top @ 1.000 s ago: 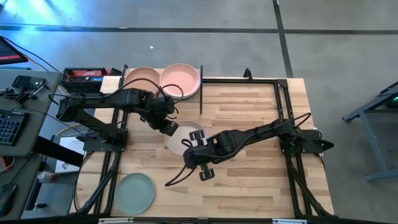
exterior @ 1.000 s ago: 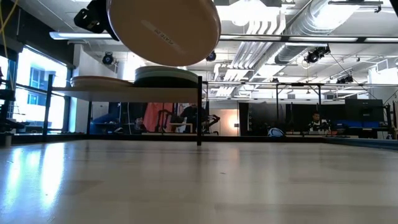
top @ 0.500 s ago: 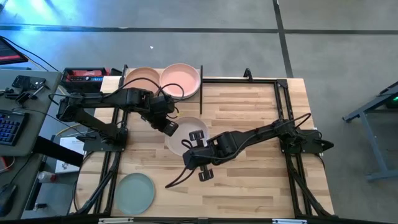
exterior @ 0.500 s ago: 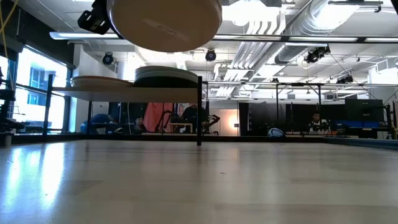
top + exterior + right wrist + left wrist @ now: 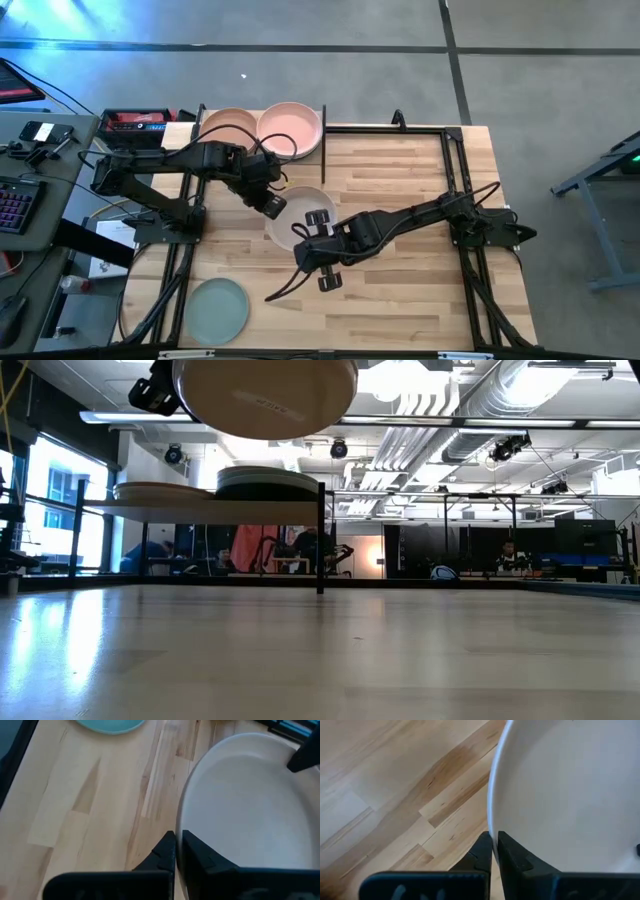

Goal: Place and stack plates onto a shelf
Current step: Stack the white plate on top of the pink plate on the shelf

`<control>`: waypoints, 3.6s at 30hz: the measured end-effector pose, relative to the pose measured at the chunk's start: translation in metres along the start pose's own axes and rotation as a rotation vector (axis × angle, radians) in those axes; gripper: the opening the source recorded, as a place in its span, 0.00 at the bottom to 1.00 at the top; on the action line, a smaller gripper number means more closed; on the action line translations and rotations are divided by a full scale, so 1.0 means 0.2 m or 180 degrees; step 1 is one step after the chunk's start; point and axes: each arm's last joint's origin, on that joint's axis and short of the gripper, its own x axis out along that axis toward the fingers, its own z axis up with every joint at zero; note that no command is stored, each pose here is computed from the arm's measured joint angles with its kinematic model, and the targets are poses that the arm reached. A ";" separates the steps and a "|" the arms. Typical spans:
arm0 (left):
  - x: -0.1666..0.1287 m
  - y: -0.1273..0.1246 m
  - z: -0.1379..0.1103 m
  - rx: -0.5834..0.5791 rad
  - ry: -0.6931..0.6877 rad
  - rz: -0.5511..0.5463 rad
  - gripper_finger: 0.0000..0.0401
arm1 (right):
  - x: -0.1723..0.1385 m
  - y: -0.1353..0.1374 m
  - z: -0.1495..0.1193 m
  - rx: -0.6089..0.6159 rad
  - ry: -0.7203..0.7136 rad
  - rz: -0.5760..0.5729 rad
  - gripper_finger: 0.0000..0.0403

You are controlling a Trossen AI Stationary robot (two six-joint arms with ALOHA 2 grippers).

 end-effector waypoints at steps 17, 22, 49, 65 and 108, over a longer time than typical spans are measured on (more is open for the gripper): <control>-0.01 0.06 -0.01 0.0076 0.0191 0.0260 0.00 | -0.03 -0.01 0.00 0.0475 0.0002 0.0002 0.35; -0.02 0.12 0.00 0.0024 0.0293 0.0486 0.00 | -0.09 -0.04 0.00 0.0599 -0.0108 -0.0026 0.39; -0.39 0.68 0.16 -0.1219 -0.0658 0.0501 0.00 | -0.11 -0.53 -0.20 -0.0023 0.0805 -0.0370 0.39; -0.52 0.98 0.16 -0.2291 -0.1110 0.0842 0.00 | -0.07 -0.91 -0.33 0.0043 0.0871 -0.0069 0.39; -0.49 1.15 0.20 -0.2969 -0.0928 0.1447 0.00 | -0.07 -1.09 -0.43 -0.0030 0.0879 0.0174 0.39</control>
